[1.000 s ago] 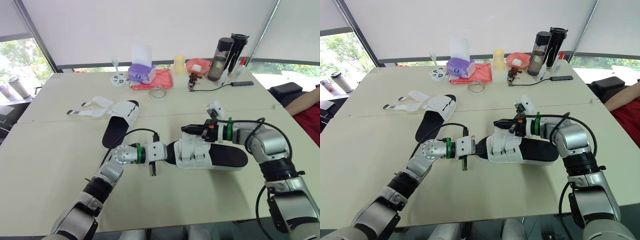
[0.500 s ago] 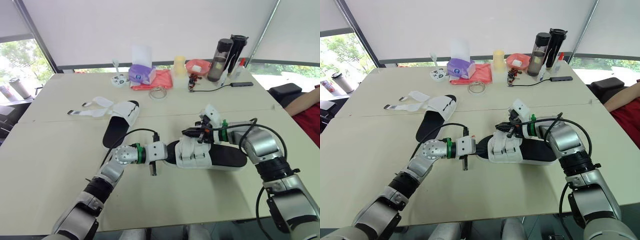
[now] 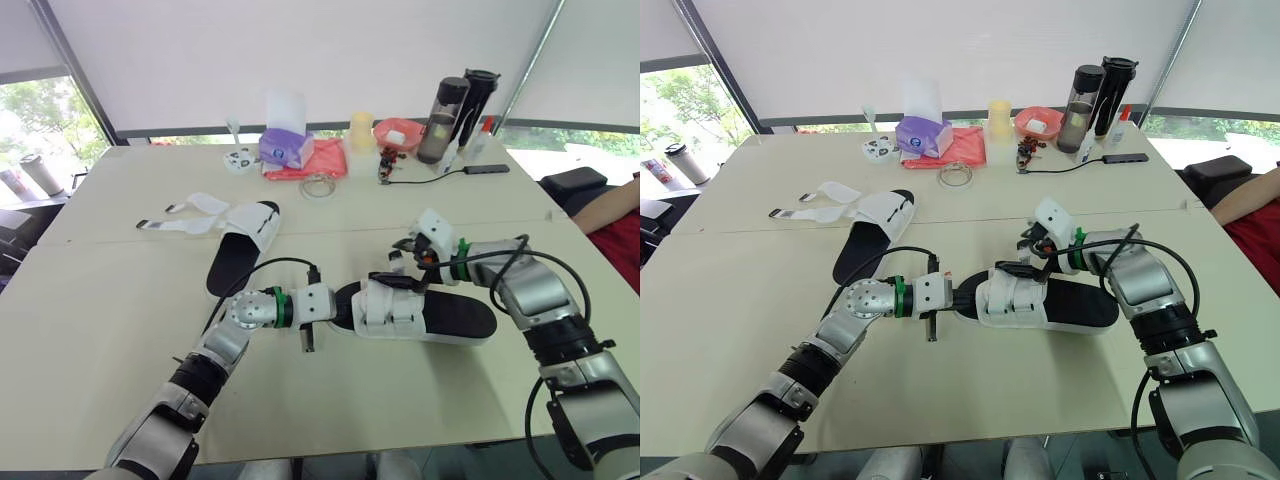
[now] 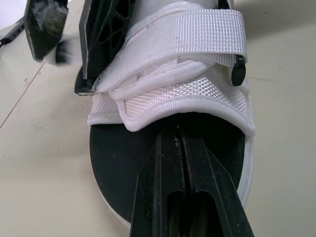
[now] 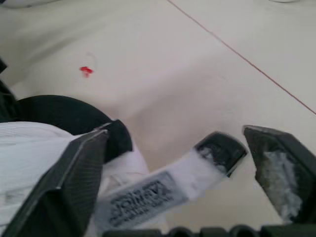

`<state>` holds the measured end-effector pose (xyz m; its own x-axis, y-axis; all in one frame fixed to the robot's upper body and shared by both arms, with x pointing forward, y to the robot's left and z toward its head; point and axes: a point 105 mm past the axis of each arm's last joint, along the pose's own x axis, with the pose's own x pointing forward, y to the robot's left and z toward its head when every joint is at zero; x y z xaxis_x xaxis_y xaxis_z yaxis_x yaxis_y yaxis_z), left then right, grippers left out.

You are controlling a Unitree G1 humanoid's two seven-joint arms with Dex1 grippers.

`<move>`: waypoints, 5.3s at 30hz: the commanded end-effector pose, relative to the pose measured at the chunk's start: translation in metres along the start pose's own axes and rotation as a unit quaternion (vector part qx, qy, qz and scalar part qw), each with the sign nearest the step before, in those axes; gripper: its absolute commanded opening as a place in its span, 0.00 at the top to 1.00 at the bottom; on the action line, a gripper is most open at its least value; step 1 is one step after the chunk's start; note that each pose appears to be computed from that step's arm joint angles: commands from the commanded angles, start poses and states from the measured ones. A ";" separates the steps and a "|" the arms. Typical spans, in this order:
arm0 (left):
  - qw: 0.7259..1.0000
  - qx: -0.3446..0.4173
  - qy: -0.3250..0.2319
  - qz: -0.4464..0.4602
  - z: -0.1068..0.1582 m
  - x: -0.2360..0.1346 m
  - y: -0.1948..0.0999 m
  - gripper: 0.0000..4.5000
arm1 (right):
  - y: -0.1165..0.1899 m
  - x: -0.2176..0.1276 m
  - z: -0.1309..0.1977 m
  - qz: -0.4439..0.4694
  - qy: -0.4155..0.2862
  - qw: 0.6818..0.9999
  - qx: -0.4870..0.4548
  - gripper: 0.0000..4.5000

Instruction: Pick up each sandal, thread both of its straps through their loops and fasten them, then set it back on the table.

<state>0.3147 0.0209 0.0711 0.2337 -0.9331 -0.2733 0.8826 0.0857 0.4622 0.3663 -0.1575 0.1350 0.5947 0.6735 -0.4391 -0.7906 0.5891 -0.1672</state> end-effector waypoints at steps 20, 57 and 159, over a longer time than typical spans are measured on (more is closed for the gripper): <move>0.988 -0.142 -0.046 0.029 0.019 -0.048 -0.003 1.00 | 0.040 -0.099 0.005 0.048 -0.192 0.926 0.321 0.01; 0.982 -0.184 -0.030 0.030 0.050 -0.094 -0.007 1.00 | 0.065 -0.036 -0.009 0.194 -0.112 0.878 0.423 0.96; 0.817 0.327 0.324 0.346 -0.036 -0.161 0.162 0.19 | 0.108 -0.030 0.049 0.057 -0.212 0.969 0.116 0.00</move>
<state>0.4318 0.1993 0.1484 0.9404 -0.3293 -0.0849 0.1308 0.1196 0.9842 0.2727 -0.0930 0.1601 0.5447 0.8344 -0.0842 -0.8247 0.5511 0.1269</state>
